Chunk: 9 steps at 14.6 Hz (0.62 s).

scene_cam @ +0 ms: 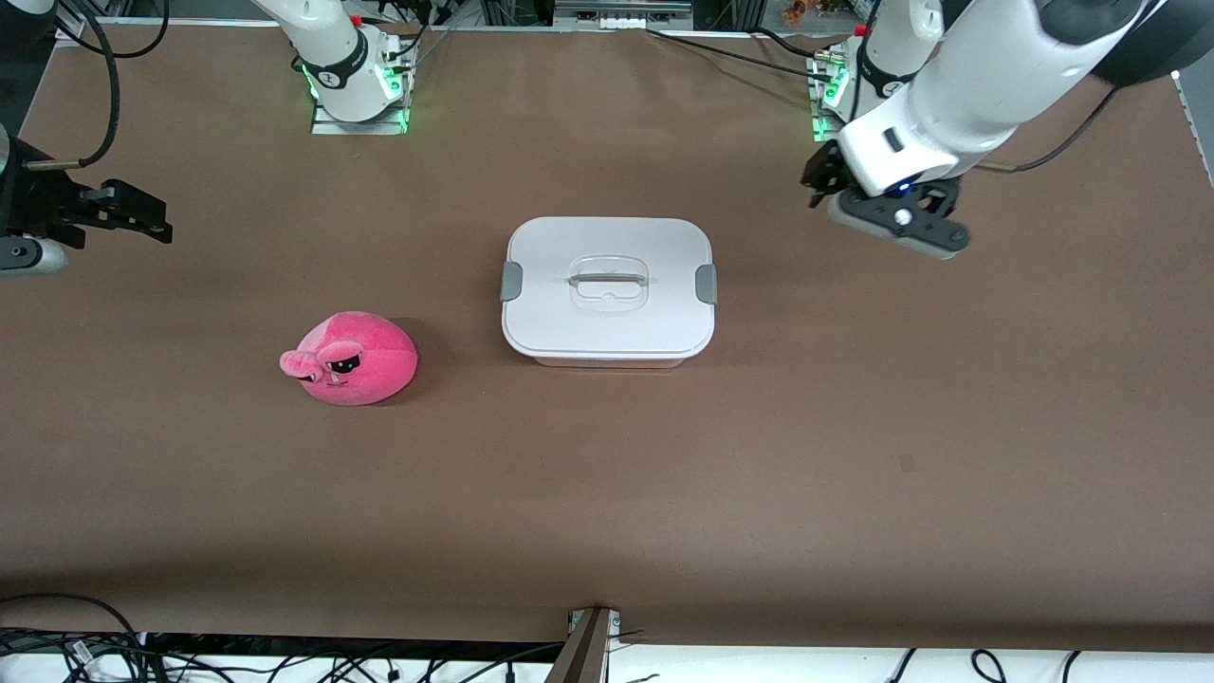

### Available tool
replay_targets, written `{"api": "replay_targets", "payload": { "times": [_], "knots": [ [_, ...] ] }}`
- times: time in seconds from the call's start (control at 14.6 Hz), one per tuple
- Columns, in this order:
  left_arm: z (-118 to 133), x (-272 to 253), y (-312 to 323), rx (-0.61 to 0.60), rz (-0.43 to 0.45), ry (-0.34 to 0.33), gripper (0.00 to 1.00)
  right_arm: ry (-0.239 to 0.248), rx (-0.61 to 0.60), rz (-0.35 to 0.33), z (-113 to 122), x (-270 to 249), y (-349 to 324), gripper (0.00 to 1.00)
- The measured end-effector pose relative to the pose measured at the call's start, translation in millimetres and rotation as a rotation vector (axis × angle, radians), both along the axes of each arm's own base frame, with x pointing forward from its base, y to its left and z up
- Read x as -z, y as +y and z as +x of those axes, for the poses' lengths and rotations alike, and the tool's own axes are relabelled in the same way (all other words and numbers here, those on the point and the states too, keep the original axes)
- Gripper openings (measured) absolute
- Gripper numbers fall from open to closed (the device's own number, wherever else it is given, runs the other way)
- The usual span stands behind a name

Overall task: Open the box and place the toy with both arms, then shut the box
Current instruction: 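Move the left gripper toward the white box lid handle, then grasp the lid handle with the left gripper while the right gripper reaches the toy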

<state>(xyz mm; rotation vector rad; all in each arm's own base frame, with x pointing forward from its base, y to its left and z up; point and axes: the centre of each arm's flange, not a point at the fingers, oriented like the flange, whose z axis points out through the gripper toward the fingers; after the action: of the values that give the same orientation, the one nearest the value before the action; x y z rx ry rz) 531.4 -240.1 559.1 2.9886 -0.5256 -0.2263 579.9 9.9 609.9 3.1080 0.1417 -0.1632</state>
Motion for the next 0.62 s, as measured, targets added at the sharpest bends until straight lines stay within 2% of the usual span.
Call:
{"api": "replay_targets", "payload": {
  "times": [0.21,0.34,0.48,0.62],
  "knots": [
    [2,25,-39,0.073,-0.014,0.038,1.0,0.001,0.0,0.0,0,1,0,1.0],
    [1,34,-67,0.134,0.012,0.013,1.0,0.007,-0.001,0.0,2,4,1,1.0],
    [1,39,-96,0.204,0.037,-0.013,1.0,0.033,-0.002,-0.002,9,20,2,1.0],
    [1,53,-125,0.332,0.099,-0.073,1.0,0.06,-0.002,-0.003,15,35,2,1.0]
  ]
}}
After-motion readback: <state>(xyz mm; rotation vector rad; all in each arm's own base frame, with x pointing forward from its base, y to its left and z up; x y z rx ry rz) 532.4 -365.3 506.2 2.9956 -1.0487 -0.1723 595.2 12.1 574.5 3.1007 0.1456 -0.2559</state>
